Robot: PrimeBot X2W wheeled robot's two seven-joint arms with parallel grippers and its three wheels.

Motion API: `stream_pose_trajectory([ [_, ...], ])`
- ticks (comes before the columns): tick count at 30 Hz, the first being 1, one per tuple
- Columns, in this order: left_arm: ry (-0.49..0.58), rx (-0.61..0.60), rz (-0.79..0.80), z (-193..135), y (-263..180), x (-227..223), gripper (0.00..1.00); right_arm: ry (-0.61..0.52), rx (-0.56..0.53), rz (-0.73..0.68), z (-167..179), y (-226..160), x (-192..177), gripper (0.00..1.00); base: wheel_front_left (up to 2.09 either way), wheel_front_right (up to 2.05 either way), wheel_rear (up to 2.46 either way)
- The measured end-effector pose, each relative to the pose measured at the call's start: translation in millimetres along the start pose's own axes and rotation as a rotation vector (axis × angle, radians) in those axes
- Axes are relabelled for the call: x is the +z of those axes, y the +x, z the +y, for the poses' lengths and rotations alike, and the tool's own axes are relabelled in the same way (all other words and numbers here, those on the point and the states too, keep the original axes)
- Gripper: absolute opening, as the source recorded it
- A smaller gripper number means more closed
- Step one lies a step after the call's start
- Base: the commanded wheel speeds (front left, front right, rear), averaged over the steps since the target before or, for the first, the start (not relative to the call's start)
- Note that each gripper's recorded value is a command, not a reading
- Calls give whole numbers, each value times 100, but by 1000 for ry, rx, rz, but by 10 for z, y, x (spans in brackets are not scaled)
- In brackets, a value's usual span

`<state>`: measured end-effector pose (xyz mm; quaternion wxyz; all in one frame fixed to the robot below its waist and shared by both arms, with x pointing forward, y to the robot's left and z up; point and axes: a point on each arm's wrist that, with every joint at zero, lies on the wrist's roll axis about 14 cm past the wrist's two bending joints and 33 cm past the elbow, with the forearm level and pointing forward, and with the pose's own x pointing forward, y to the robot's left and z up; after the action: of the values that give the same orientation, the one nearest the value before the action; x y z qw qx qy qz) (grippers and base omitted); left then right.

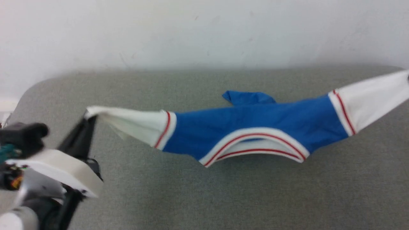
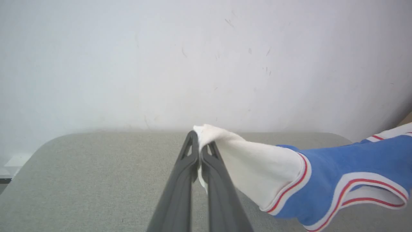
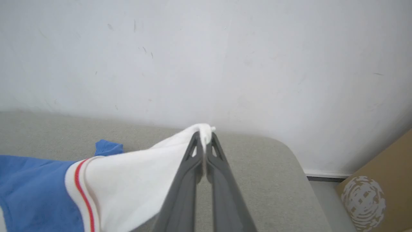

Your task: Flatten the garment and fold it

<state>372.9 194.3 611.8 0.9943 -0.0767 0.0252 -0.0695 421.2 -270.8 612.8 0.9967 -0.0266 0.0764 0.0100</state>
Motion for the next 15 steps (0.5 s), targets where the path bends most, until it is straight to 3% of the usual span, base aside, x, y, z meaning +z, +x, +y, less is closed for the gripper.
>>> stream_pose_trajectory([
  [8,73,-72,-400,-113,-130,1209,0,2,40,-385,25,-388,1238,0,0,0,0],
  [15,189,-137,-625,-286,-137,2050,0,-36,79,-531,118,-496,1855,0,0,0,0],
])
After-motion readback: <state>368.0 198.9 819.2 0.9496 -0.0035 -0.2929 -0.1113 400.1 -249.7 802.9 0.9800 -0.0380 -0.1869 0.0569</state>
